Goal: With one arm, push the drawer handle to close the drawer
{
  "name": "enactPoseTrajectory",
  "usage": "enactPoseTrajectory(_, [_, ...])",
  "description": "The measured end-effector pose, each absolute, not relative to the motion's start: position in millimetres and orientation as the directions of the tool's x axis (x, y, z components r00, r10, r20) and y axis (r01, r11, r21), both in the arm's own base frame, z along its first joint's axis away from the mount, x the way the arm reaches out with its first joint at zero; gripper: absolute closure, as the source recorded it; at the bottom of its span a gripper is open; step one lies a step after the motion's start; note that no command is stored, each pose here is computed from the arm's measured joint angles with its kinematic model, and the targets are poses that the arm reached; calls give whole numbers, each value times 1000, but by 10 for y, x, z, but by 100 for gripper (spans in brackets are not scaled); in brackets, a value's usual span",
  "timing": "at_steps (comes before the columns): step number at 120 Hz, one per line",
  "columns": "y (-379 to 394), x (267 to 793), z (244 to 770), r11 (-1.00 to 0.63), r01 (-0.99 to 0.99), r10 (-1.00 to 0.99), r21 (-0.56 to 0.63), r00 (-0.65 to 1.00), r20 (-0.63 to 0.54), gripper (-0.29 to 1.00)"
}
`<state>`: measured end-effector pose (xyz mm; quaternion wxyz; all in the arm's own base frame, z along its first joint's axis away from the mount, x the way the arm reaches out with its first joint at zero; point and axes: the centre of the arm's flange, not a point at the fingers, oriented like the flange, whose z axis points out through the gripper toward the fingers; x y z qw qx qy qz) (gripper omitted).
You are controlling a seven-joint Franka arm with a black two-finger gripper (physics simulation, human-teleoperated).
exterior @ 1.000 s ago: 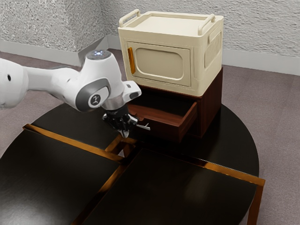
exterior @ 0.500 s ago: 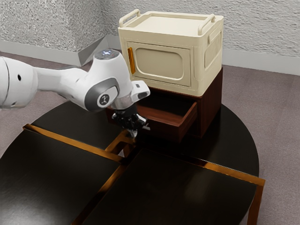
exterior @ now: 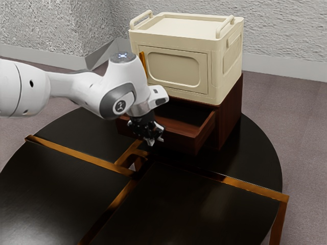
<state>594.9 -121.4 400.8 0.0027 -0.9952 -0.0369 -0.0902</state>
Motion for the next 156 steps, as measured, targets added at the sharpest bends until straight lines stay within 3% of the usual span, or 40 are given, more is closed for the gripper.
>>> enactPoseTrajectory(156, [-1173,6837,3995,-997,71,63,-34,976,209,79])
